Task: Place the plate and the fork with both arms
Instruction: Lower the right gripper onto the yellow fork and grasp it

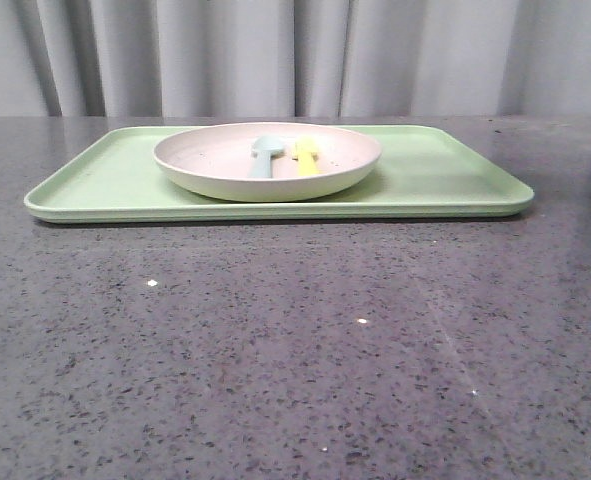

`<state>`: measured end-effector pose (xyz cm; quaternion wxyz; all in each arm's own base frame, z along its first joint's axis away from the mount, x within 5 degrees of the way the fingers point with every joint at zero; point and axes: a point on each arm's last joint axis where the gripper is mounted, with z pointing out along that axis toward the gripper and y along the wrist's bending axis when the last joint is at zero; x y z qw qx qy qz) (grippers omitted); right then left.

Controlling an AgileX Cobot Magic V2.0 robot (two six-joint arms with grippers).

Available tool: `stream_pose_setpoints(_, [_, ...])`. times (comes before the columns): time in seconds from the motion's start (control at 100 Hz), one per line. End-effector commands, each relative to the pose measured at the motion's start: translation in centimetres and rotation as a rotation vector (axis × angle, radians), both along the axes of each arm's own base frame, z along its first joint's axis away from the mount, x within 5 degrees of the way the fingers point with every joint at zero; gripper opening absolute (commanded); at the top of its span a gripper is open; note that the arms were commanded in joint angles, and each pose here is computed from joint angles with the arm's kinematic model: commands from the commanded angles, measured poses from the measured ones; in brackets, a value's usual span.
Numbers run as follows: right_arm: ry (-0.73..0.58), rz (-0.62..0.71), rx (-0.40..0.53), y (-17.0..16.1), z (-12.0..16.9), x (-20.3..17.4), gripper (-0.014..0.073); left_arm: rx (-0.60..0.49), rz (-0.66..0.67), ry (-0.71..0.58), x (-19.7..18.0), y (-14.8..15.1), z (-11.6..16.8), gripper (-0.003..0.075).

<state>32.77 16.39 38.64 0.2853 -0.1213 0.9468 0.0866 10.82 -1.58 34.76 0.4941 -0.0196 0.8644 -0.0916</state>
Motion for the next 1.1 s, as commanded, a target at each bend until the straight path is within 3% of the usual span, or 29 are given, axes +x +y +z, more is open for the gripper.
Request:
stream_pose_setpoints(0.0, [-0.056,0.008,0.032,1.1,2.2,0.3,0.0446,-0.019,0.01,-0.087,0.2,0.0,1.3,0.0221])
stream_pose_setpoints(0.36, [0.093,-0.012,0.011,6.5,-2.4,4.1,0.0446,-0.015,0.011,-0.089,0.2,0.1,1.3,0.0221])
stream_pose_setpoints(0.71, [0.174,-0.047,-0.002,7.7,-5.8,5.6,0.0446,-0.012,0.012,-0.089,0.2,0.1,1.3,0.0221])
stream_pose_setpoints(1.09, [0.218,-0.041,0.01,8.3,-7.4,6.0,0.0444,-0.013,0.012,-0.091,0.2,0.1,1.3,0.0221])
